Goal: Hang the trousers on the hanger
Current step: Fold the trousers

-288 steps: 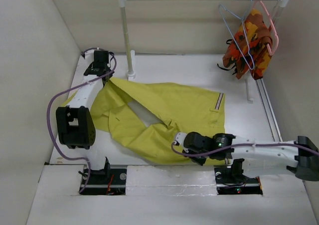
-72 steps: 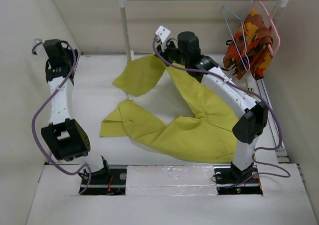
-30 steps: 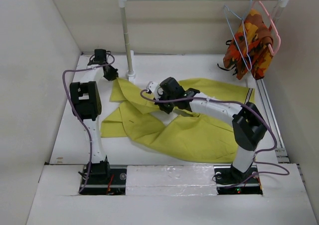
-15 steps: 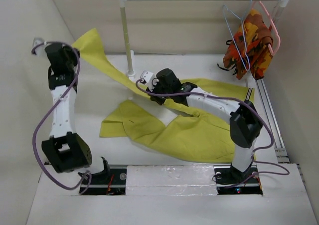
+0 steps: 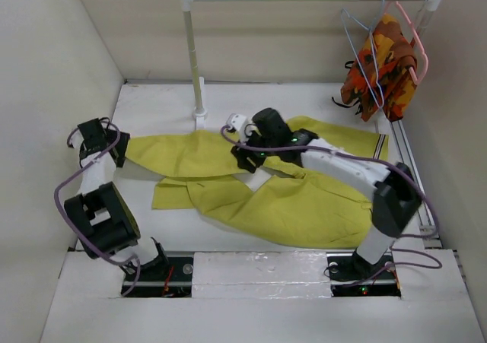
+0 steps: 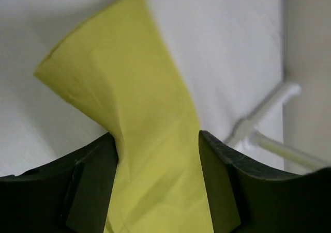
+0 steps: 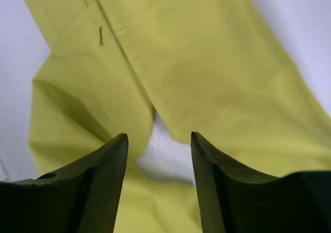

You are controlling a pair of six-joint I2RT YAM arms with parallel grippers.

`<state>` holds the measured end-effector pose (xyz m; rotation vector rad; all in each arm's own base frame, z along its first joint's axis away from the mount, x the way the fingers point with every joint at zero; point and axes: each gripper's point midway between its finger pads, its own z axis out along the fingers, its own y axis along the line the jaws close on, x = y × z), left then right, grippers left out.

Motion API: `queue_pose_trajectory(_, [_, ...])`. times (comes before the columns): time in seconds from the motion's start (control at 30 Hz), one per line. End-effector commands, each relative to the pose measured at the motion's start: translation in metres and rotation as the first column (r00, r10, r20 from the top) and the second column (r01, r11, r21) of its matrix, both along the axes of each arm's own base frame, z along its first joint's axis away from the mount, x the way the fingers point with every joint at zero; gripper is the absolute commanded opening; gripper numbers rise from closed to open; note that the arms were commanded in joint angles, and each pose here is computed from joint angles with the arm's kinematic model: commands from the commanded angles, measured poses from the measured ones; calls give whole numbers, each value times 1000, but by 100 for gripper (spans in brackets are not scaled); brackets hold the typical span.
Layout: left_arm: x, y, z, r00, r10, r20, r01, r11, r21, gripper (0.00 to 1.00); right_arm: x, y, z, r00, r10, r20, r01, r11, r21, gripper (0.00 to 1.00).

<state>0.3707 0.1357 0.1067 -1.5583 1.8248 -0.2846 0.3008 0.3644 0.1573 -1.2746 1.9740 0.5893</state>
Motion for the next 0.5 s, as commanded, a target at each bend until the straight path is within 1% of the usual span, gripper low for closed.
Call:
queue_pose_trajectory(0.0, [32, -49, 97, 949, -267, 166, 223, 944, 243, 57, -1, -50, 48, 991, -119, 69, 113, 990, 81, 56])
queue_pose_trajectory(0.03, [30, -57, 104, 951, -280, 133, 228, 922, 313, 56, -1, -64, 48, 985, -160, 62, 154, 984, 87, 43])
queue_pose_trajectory(0.07, [25, -75, 100, 943, -325, 70, 286, 899, 332, 55, -10, -69, 48, 986, -155, 55, 149, 984, 95, 16])
queue_pose_trajectory(0.1, [20, -109, 93, 913, -407, 16, 375, 856, 355, 48, -27, -80, 45, 988, -151, 45, 146, 984, 102, 4])
queue_pose_trajectory(0.13, [12, -112, 89, 919, -395, -15, 372, 852, 368, 44, -35, -87, 41, 986, -163, 23, 160, 982, 98, 0])
queue_pose_trajectory(0.17, [-8, -114, 59, 918, -386, -86, 392, 862, 322, 40, -48, -86, 38, 990, -142, 17, 140, 986, 93, 0])
queue_pose_trajectory(0.2, [-19, -117, 44, 920, -380, -96, 391, 874, 288, 35, -60, -92, 43, 990, -141, 27, 137, 985, 102, 0])
queue_pose_trajectory(0.23, [-28, -114, 40, 923, -377, -77, 384, 887, 258, 28, -71, -101, 28, 987, -162, 1, 162, 985, 57, 0])
queue_pose_trajectory(0.27, [-48, -112, 12, 922, -364, -136, 386, 898, 213, 25, -81, -104, 25, 987, -163, -7, 163, 986, 47, 0])
queue_pose_trajectory(0.3, [-58, -107, 3, 927, -339, -162, 368, 907, 205, 26, -86, -110, 22, 984, -178, -14, 179, 983, 40, 0])
queue_pose_trajectory(0.33, [-65, -97, 5, 944, -283, -171, 318, 917, 239, 28, -96, -117, 18, 982, -186, -25, 187, 981, 45, 0])
queue_pose_trajectory(0.37, [-74, -88, -2, 952, -233, -198, 279, 926, 254, 27, -100, -121, 16, 981, -191, -28, 192, 980, 51, 0])
queue_pose_trajectory(0.4, [-76, -78, 0, 964, -193, -185, 239, 933, 270, 20, -102, -123, 15, 980, -197, -30, 199, 978, 60, 0])
queue_pose_trajectory(0.43, [-75, -72, 7, 972, -184, -147, 218, 940, 263, 13, -105, -124, 19, 979, -202, -28, 204, 975, 87, 0])
queue_pose_trajectory(0.47, [-71, -50, 17, 987, -124, -100, 146, 954, 261, 1, -108, -126, 13, 979, -202, -35, 204, 975, 82, 0])
